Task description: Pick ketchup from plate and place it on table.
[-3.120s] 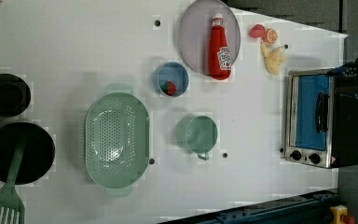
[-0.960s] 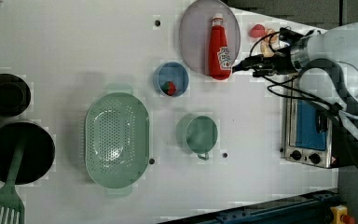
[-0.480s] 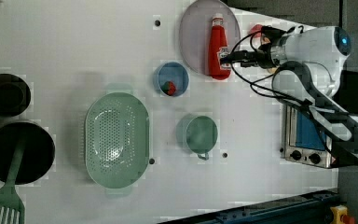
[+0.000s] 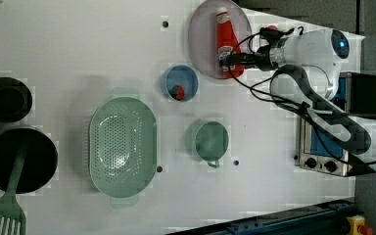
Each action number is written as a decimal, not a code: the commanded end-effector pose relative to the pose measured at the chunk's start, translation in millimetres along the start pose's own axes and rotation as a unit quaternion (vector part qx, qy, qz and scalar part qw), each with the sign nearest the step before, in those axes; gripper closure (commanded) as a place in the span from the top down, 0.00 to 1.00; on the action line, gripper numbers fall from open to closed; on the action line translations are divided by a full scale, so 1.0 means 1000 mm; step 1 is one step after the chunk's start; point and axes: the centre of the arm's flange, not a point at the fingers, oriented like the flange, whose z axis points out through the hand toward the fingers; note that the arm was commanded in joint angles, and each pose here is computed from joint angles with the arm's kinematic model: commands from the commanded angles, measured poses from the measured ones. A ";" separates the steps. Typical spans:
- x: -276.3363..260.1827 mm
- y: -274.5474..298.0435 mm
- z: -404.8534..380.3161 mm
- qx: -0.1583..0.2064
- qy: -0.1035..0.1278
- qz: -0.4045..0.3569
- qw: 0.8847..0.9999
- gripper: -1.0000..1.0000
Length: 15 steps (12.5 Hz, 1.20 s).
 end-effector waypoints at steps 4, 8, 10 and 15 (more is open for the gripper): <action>0.015 0.007 -0.002 -0.001 0.025 -0.013 1.000 0.84; 0.019 0.008 -0.013 -0.002 0.033 -0.011 0.999 0.63; 0.026 0.010 -0.033 -0.002 0.048 -0.007 0.999 0.63; 0.040 0.018 -0.136 -0.004 0.039 0.021 0.999 0.63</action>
